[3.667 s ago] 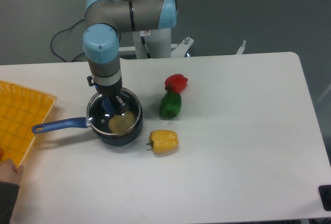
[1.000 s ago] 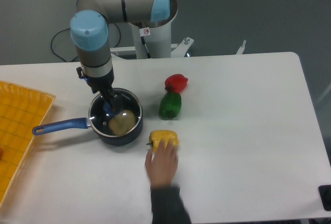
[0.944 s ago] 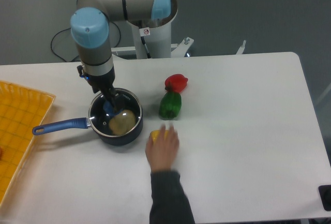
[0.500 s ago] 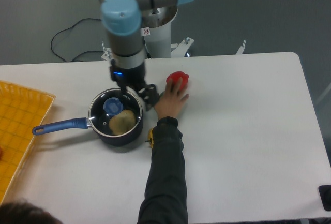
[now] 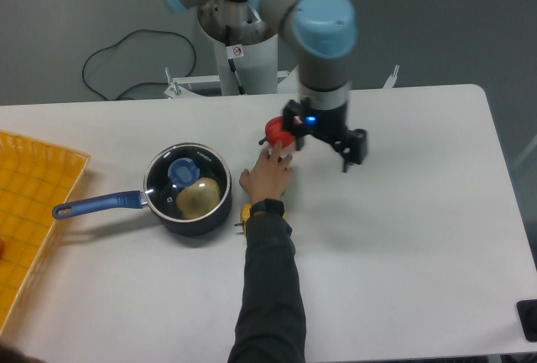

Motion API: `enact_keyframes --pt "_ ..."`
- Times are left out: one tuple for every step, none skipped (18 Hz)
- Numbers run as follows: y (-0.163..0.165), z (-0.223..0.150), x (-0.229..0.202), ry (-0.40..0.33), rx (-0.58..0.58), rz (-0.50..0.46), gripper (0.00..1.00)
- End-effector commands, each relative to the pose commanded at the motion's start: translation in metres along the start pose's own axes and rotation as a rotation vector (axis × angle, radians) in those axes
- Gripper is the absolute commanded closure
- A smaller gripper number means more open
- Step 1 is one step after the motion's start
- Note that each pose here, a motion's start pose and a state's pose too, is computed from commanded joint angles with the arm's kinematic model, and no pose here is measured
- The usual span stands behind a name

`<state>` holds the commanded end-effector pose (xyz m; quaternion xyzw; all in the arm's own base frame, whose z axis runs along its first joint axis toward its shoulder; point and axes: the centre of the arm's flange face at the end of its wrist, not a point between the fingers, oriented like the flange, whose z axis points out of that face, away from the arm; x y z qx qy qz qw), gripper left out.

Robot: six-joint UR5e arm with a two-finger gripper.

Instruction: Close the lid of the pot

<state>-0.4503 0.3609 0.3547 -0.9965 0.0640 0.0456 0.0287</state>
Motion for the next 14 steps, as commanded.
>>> enact_keyframes --pt "0.008 0.004 -0.008 0.005 -0.003 0.012 0.00" --pt "0.015 0.006 -0.014 0.008 -0.004 0.034 0.00" --pt "0.020 0.009 -0.017 0.017 -0.009 0.076 0.00" --pt "0.021 0.010 -0.017 0.030 -0.011 0.132 0.00" --pt "0.022 0.008 -0.017 0.037 -0.014 0.188 0.00" --pt "0.024 0.006 -0.019 0.036 -0.012 0.231 0.00" --pt "0.026 0.002 -0.024 0.029 -0.010 0.254 0.00" --pt "0.029 0.002 -0.029 0.029 -0.008 0.270 0.00" --pt "0.033 0.005 -0.035 0.036 -0.007 0.276 0.00" --pt "0.039 0.003 -0.039 0.040 0.000 0.285 0.00" --pt "0.043 0.002 -0.042 0.044 -0.001 0.295 0.00" --pt "0.048 0.001 -0.045 0.047 -0.003 0.306 0.00" --pt "0.051 0.001 -0.046 0.046 -0.004 0.314 0.00" --pt "0.055 0.002 -0.049 0.046 -0.006 0.308 0.00"
